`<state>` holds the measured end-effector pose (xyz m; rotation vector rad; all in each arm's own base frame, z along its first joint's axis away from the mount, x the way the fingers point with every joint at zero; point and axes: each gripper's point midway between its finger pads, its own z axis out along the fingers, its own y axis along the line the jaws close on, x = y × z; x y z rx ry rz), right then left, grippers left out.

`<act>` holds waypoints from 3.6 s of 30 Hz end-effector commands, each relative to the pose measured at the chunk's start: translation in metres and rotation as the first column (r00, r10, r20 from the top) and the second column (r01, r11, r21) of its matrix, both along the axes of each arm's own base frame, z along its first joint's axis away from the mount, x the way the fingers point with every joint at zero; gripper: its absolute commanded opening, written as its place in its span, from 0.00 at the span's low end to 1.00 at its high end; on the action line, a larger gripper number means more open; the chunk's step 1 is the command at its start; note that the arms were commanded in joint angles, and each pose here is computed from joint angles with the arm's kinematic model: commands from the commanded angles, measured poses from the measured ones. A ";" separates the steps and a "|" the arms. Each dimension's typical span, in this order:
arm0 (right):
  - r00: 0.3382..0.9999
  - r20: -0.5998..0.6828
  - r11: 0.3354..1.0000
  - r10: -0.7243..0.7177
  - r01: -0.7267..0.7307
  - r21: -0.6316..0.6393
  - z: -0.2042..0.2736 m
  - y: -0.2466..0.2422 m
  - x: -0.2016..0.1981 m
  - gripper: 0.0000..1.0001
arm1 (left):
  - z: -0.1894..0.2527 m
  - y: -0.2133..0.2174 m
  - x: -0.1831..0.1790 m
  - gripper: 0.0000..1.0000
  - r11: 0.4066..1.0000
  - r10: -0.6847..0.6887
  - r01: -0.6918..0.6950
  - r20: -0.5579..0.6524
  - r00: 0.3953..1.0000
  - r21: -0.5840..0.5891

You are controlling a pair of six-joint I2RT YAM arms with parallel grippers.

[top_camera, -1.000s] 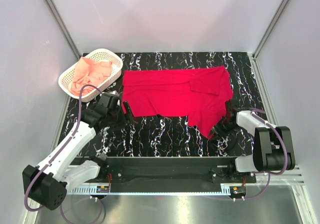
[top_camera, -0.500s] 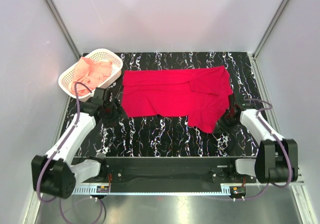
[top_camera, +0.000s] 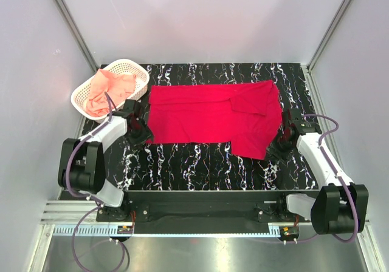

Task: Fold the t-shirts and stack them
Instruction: Fold the tshirt

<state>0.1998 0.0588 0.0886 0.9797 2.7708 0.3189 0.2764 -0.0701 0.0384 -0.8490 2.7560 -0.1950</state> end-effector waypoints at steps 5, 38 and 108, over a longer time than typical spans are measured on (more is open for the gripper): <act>0.999 0.001 0.999 0.033 -0.033 -0.022 0.012 -0.003 -0.011 0.00 | 0.004 0.014 0.044 0.54 0.998 0.018 -0.023 0.085 0.996 0.062; 0.994 -0.065 0.995 0.084 -0.080 0.057 0.006 0.009 -0.041 0.00 | 0.002 0.036 0.029 0.00 0.984 -0.057 0.048 0.048 0.997 0.169; 0.929 0.308 0.969 0.205 -0.238 0.070 0.097 0.019 0.290 0.00 | 0.035 0.033 0.183 0.00 0.971 -0.097 0.080 0.066 0.993 0.223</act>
